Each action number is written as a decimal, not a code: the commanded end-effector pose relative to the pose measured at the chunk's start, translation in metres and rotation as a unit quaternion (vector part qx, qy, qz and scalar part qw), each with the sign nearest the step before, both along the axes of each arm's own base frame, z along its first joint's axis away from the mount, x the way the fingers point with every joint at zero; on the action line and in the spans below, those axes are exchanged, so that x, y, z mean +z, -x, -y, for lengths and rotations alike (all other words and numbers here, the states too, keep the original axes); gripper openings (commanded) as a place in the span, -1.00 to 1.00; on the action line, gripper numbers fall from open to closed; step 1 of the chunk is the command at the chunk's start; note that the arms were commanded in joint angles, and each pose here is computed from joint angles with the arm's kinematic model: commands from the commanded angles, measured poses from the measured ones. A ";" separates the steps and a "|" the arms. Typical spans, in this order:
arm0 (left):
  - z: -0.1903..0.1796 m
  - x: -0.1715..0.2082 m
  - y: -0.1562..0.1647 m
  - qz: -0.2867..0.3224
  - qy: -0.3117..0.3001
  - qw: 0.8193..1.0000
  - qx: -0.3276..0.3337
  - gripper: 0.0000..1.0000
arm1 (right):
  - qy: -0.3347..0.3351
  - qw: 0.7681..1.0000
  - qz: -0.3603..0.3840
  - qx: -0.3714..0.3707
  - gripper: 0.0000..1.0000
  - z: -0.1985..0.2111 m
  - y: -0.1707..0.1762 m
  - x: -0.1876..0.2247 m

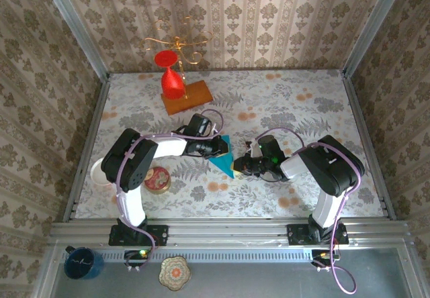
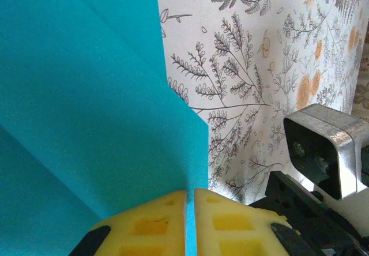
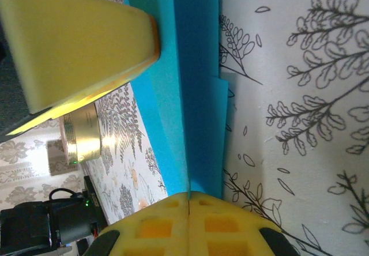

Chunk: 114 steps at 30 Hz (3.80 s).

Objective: Fold a paper plane with a square sheet of paper (pick it up from the middle)

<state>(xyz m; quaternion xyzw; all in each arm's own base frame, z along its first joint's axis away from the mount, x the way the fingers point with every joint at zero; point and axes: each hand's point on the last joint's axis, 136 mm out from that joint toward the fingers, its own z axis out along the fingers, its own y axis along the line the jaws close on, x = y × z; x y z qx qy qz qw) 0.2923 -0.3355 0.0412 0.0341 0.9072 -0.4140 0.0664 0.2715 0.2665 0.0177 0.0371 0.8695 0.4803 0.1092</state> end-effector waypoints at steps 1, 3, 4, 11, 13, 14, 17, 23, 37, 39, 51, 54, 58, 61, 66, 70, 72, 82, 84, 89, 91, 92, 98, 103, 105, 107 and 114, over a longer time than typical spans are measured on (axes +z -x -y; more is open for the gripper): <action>-0.004 -0.010 0.000 -0.008 -0.009 1.000 -0.002 -0.74 | 0.082 0.992 -0.093 -0.020 -0.88 0.025 0.027 -0.054; -0.006 -0.011 0.000 -0.008 -0.014 1.000 0.001 -0.75 | 0.083 0.992 -0.095 -0.021 -0.88 0.025 0.026 -0.054; -0.007 -0.012 0.000 -0.009 -0.016 1.000 0.002 -0.75 | 0.084 0.992 -0.097 -0.021 -0.88 0.026 0.027 -0.054; -0.009 -0.017 0.001 -0.015 -0.024 1.000 0.005 -0.76 | 0.085 0.991 -0.105 -0.022 -0.87 0.026 0.027 -0.054; -0.010 -0.018 0.000 -0.017 -0.025 1.000 0.006 -0.76 | 0.086 0.990 -0.106 -0.023 -0.87 0.026 0.026 -0.053; -0.010 -0.019 0.000 -0.017 -0.026 0.999 0.007 -0.76 | 0.086 0.990 -0.107 -0.023 -0.87 0.026 0.027 -0.052; -0.011 -0.021 0.000 -0.020 -0.029 0.999 0.009 -0.76 | 0.088 0.990 -0.112 -0.022 -0.87 0.026 0.027 -0.052; -0.009 -0.022 0.000 -0.020 -0.028 0.999 0.004 -0.76 | 0.090 0.989 -0.118 -0.023 -0.86 0.026 0.027 -0.052; -0.008 -0.029 -0.001 -0.025 -0.034 0.999 -0.006 -0.75 | 0.094 0.987 -0.124 -0.024 -0.85 0.027 0.029 -0.054; -0.009 -0.031 0.000 -0.030 -0.038 0.999 -0.005 -0.75 | 0.095 0.987 -0.125 -0.025 -0.81 0.028 0.030 -0.054; -0.017 -0.039 0.003 -0.042 -0.055 0.998 0.000 -0.75 | 0.127 0.988 -0.085 -0.036 -0.24 0.045 0.035 -0.004; -0.017 -0.038 0.003 -0.043 -0.053 0.998 -0.001 -0.75 | 0.132 0.989 -0.052 -0.038 -0.28 0.047 0.028 0.017; -0.016 -0.038 0.004 -0.044 -0.052 0.998 -0.001 -0.75 | 0.128 0.991 -0.018 -0.020 -0.44 0.030 0.017 0.040; -0.017 -0.039 0.005 -0.046 -0.053 0.998 -0.002 -0.75 | 0.132 0.991 -0.009 -0.005 -0.53 0.014 0.010 0.043; -0.016 -0.039 0.005 -0.049 -0.051 0.997 -0.002 -0.75 | 0.142 0.990 -0.006 0.011 -0.59 -0.005 0.002 0.036; -0.016 -0.039 0.006 -0.051 -0.050 0.997 -0.003 -0.75 | 0.151 0.988 -0.009 0.020 -0.61 -0.014 0.000 0.028; -0.015 -0.038 0.006 -0.051 -0.048 0.998 -0.003 -0.75 | 0.152 0.988 -0.014 0.023 -0.62 -0.016 0.001 0.025; -0.011 -0.029 0.004 -0.049 -0.035 0.998 -0.003 -0.67 | 0.158 0.986 -0.045 0.023 -0.63 -0.010 0.014 0.005; -0.011 -0.029 0.005 -0.051 -0.035 0.998 -0.004 -0.64 | 0.156 0.986 -0.050 0.024 -0.64 -0.010 0.016 0.002; -0.011 -0.031 0.005 -0.054 -0.036 0.998 -0.001 -0.62 | 0.154 0.986 -0.062 0.025 -0.64 -0.010 0.020 -0.004; -0.011 -0.032 0.005 -0.056 -0.038 0.998 0.000 -0.62 | 0.152 0.986 -0.065 0.025 -0.64 -0.010 0.021 -0.005; -0.011 -0.032 0.005 -0.056 -0.038 0.998 0.000 -0.62 | 0.151 0.986 -0.065 0.026 -0.63 -0.010 0.021 -0.006; -0.012 -0.035 0.006 -0.061 -0.041 0.997 0.001 -0.62 | 0.149 0.986 -0.072 0.026 -0.63 -0.010 0.024 -0.009; -0.016 -0.040 0.008 -0.070 -0.054 0.996 0.004 -0.62 | 0.154 0.984 -0.082 0.028 -0.63 -0.008 0.028 -0.014; -0.017 -0.043 0.008 -0.074 -0.059 0.996 0.006 -0.62 | 0.158 0.983 -0.089 0.030 -0.63 -0.007 0.031 -0.017; -0.018 -0.045 0.009 -0.077 -0.064 0.995 0.007 -0.63 | 0.158 0.982 -0.098 0.035 -0.64 -0.006 0.034 -0.019; -0.025 -0.050 0.011 -0.086 -0.080 0.993 0.013 -0.64 | 0.154 0.983 -0.093 0.034 -0.63 0.002 0.046 -0.001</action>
